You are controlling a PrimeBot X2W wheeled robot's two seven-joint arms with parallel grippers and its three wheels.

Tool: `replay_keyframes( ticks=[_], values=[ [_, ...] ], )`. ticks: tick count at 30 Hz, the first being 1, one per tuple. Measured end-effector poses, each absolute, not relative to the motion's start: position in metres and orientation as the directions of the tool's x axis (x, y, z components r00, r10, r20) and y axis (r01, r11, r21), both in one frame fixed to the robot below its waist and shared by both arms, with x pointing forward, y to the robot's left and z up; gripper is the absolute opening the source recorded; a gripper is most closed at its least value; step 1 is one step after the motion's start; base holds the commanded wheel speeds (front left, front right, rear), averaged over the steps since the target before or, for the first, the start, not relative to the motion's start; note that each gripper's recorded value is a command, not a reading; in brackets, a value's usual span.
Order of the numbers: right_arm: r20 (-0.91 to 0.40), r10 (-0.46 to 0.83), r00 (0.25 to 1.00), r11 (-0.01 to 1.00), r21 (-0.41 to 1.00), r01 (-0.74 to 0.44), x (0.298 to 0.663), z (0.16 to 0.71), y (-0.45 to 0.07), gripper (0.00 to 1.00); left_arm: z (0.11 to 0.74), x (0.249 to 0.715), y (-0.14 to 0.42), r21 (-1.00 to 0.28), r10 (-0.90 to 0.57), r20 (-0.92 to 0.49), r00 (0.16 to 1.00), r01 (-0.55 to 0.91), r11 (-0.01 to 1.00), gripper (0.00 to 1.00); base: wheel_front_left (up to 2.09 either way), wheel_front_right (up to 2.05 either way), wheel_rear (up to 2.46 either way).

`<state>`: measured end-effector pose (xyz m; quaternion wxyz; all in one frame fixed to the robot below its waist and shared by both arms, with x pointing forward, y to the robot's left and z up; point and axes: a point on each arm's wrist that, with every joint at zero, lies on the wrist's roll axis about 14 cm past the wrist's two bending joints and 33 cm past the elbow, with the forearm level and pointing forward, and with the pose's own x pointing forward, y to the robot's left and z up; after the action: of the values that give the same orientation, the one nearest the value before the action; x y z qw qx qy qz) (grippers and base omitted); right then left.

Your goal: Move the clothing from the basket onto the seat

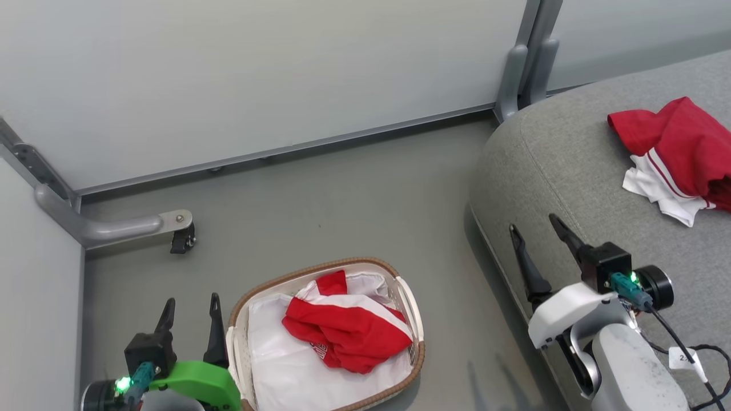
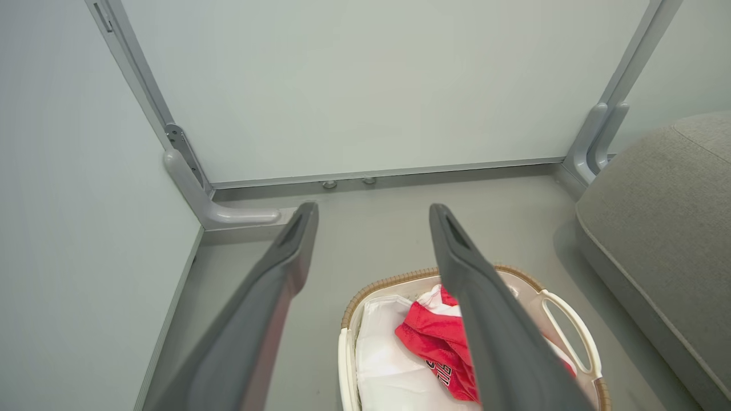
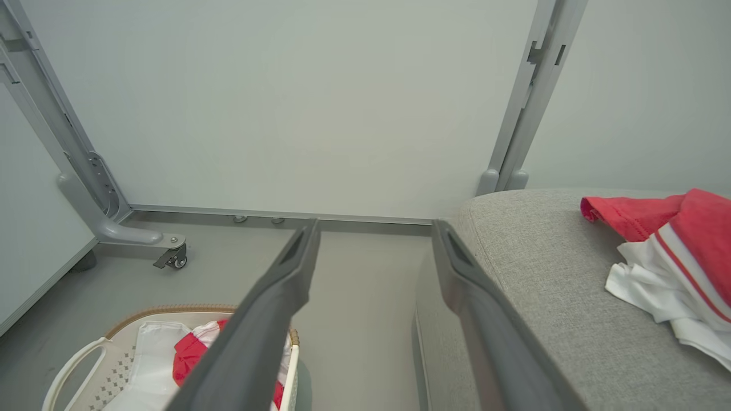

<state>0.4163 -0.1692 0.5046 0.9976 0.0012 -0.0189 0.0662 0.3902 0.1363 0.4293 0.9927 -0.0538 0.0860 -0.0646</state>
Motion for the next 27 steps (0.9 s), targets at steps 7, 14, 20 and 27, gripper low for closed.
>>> replay_keyframes(
  ticks=[7,14,20,27],
  values=[
    [0.031,0.136,0.99,0.991,0.012,-0.137,0.407,0.501,-0.165,1.0,0.423,0.375,0.145,-0.129,-0.105,-0.186,0.977,0.082,0.988,1.0,0.0,0.0,0.0],
    [0.03,0.137,0.99,0.99,0.016,-0.138,0.409,0.5,-0.164,1.0,0.417,0.373,0.143,-0.144,-0.108,-0.206,0.973,0.079,0.986,1.0,0.0,0.0,0.0],
    [0.04,0.138,0.99,0.99,0.016,-0.138,0.419,0.502,-0.164,1.0,0.406,0.378,0.13,-0.164,-0.157,-0.233,0.96,0.12,0.979,1.0,0.0,0.0,0.0],
    [0.068,0.141,0.988,0.99,0.022,-0.142,0.441,0.508,-0.162,1.0,0.393,0.401,0.103,-0.198,-0.243,-0.262,0.934,0.195,0.961,1.0,0.0,0.0,0.0]
  ],
)
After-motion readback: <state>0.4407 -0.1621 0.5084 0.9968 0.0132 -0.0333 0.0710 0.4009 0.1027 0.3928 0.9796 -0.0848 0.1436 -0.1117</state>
